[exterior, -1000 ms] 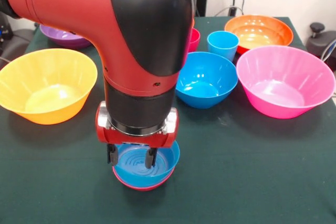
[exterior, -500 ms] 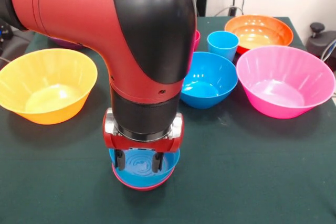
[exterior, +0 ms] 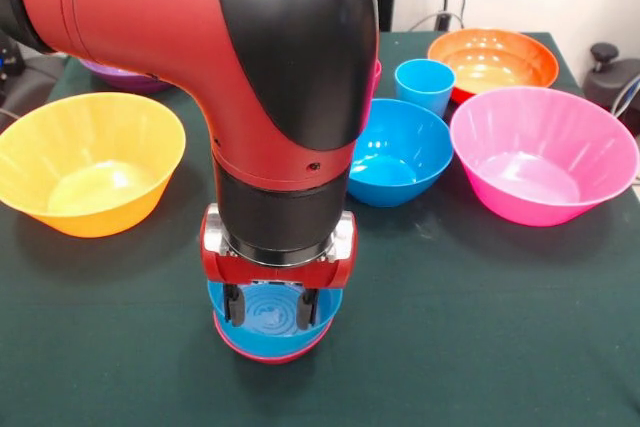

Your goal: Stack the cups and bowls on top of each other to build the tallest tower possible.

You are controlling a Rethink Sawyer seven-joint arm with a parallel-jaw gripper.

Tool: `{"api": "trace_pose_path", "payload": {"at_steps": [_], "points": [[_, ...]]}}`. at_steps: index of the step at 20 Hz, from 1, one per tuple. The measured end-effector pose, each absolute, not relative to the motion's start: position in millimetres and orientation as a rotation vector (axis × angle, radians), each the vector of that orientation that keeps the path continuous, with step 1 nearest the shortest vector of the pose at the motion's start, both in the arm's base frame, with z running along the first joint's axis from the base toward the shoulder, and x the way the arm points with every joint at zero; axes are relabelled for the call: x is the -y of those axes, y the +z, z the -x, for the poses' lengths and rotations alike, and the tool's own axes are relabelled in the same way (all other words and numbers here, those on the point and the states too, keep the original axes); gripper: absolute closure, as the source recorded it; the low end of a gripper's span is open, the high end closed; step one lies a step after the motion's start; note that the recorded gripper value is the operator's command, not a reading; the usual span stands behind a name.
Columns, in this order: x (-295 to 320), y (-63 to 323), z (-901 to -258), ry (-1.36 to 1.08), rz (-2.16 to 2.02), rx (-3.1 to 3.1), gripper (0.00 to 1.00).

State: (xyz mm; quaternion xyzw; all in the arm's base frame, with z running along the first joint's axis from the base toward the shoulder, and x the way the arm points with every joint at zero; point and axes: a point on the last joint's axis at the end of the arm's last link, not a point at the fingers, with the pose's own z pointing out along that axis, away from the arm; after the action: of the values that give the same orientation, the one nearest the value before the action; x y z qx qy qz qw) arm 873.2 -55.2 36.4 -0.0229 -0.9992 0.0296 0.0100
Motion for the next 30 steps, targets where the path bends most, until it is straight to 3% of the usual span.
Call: {"api": "trace_pose_path", "payload": {"at_steps": [30], "points": [[58.8,19.5,-871.9,0.103,0.062,3.17,0.0]]}}
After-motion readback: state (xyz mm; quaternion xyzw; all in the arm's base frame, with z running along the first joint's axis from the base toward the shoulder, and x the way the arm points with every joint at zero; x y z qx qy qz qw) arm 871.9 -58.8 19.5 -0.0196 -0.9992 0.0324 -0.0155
